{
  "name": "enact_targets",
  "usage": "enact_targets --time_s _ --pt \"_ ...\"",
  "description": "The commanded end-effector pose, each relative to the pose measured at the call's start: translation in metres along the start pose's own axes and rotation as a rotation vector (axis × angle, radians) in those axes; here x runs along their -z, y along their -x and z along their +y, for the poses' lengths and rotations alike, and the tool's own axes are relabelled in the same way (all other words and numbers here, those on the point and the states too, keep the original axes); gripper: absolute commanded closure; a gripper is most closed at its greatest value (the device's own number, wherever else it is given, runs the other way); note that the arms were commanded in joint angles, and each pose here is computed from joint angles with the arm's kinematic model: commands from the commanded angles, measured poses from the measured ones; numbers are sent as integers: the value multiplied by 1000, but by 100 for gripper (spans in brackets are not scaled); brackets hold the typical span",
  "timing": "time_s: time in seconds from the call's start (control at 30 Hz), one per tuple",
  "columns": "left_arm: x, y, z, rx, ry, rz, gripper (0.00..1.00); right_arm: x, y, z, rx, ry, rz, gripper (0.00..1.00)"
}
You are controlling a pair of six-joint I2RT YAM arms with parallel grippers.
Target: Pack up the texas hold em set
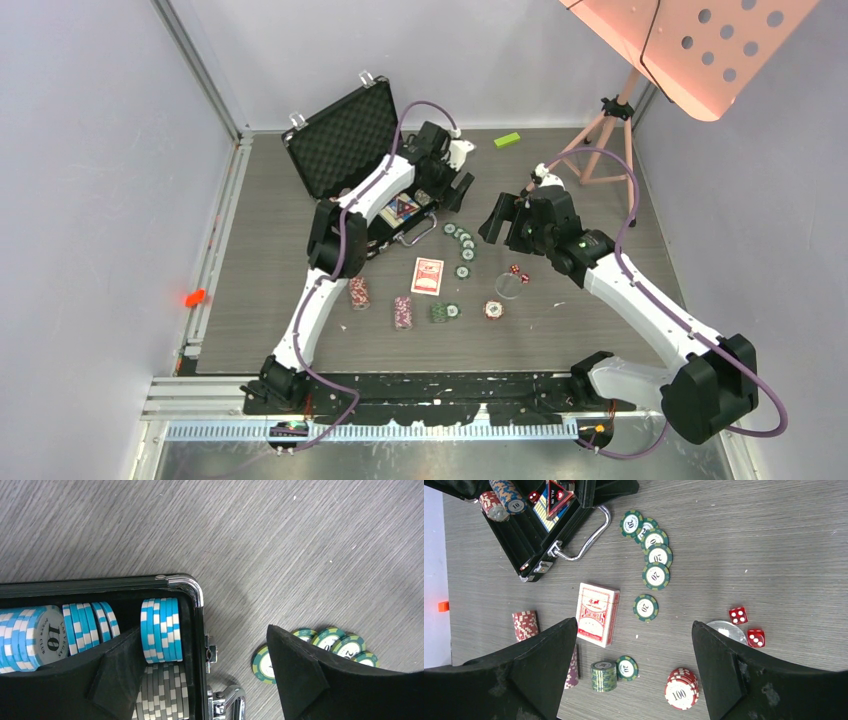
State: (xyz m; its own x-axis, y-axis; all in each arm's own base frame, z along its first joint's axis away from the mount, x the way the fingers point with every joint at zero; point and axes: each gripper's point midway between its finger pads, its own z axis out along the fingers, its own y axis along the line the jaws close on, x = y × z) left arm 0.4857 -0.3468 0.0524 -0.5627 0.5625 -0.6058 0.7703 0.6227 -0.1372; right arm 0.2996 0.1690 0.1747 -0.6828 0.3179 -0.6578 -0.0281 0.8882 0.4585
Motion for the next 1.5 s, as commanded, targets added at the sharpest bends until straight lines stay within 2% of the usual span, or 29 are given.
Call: enact_targets --time_s 0.0,0.13,0.43,0.8,1.17,1.47 --pt "13 7 -5 -34 33 1 9 9 19 13 -16 42 -54 9" --pt "25 22 -3 -86 89 -43 2 10 22 14 -12 42 -64 9" --pt "43 42 11 -106 221 -114 0 12 24 14 -12 44 -70 9" --pt "39 37 37 -106 352 -93 0 14 23 12 -12 42 -71 9" --pt "51 52 31 -89 346 -171 0 15 21 11 -14 41 -70 9" --pt "93 80 13 -80 322 -310 0 18 26 10 -7 31 -85 9"
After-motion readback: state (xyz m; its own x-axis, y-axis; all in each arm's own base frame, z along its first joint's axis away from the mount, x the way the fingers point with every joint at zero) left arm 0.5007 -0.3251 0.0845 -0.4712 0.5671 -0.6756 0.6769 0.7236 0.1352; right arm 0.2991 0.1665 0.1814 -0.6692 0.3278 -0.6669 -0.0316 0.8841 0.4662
